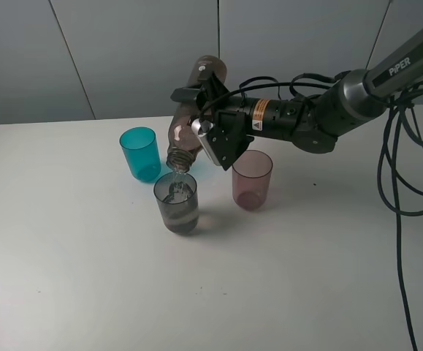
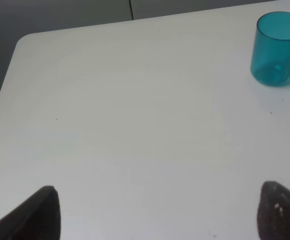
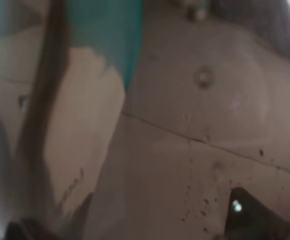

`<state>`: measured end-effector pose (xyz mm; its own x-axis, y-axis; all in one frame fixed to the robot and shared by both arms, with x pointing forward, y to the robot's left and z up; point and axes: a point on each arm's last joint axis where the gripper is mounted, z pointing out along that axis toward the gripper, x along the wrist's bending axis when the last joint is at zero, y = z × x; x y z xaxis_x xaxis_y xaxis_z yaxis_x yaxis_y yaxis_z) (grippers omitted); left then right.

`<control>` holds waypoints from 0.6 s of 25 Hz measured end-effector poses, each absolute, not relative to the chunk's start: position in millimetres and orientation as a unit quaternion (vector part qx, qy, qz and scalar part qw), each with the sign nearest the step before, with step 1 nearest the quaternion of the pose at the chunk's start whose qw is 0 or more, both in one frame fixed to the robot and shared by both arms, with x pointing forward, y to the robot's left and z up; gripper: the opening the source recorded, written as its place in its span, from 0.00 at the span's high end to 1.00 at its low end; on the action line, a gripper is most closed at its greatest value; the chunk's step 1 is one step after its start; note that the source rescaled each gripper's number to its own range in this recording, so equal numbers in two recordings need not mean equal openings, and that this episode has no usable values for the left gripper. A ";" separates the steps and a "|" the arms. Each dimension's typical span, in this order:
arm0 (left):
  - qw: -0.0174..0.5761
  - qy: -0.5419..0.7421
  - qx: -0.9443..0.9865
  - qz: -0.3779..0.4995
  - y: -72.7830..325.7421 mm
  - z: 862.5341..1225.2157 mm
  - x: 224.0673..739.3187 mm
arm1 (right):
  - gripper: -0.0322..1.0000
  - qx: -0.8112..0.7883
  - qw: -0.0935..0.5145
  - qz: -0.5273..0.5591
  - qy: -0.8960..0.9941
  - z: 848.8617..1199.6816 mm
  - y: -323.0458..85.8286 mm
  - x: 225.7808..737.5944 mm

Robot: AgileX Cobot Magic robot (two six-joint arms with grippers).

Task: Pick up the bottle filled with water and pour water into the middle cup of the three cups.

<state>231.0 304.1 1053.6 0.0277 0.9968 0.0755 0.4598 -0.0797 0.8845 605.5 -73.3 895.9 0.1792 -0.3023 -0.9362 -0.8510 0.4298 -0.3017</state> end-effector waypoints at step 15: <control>0.349 0.582 0.626 0.385 304.1 1053.6 231.0 | 0.97 -0.509 0.619 0.214 0.559 906.3 -71.6 603.7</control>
